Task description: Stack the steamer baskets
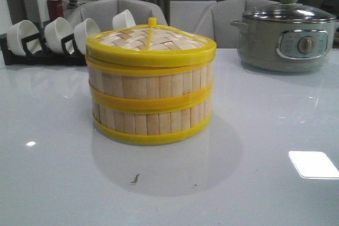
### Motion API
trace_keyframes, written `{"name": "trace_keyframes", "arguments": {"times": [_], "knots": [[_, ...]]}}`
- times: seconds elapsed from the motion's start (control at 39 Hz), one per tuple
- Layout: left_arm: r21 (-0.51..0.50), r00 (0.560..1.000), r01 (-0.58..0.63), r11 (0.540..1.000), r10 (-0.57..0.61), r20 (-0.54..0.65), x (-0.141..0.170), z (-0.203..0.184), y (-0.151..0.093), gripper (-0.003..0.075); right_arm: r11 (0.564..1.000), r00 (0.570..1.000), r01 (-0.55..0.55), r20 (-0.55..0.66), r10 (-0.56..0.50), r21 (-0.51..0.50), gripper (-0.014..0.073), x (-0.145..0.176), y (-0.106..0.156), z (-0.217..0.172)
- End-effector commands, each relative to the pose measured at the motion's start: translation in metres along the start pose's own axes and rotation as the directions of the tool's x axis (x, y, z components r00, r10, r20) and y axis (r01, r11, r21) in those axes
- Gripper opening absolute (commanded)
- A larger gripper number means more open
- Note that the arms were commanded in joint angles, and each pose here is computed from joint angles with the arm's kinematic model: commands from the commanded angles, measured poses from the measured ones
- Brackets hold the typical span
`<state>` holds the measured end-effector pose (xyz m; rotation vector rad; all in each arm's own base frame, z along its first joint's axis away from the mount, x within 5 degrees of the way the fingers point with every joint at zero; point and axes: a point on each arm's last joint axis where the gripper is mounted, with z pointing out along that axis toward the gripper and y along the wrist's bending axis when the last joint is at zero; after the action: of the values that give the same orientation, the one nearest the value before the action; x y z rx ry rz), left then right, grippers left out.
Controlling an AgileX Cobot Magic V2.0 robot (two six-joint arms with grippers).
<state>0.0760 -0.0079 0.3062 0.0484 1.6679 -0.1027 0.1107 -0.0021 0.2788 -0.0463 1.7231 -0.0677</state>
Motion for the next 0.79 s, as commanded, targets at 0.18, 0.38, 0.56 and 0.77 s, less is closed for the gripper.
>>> {"name": "trace_keyframes", "arguments": {"times": [0.18, 0.38, 0.56, 0.77], "knots": [[-0.063, 0.964, 0.078, 0.995, -0.059, 0.261, 0.043, -0.013, 0.008, 0.0088, 1.0, 0.994, 0.002, 0.109, -0.004, 0.014, 0.005, -0.017, -0.002, -0.002], [-0.063, 0.96, 0.128, 0.99, -0.108, 0.257, 0.088, -0.012, 0.01, 0.0088, 1.0, 0.994, 0.002, 0.109, -0.004, 0.014, 0.005, -0.017, -0.002, -0.002], [-0.059, 0.969, 0.111, 0.992, -0.095, 0.228, 0.093, -0.013, 0.009, 0.0088, 1.0, 0.994, 0.002, 0.109, -0.004, 0.014, 0.005, -0.017, -0.002, -0.002], [-0.061, 0.971, 0.107, 0.992, -0.091, 0.223, 0.094, -0.013, 0.009, 0.0088, 1.0, 0.994, 0.002, 0.109, -0.004, 0.014, 0.005, -0.017, -0.002, -0.002]]}}
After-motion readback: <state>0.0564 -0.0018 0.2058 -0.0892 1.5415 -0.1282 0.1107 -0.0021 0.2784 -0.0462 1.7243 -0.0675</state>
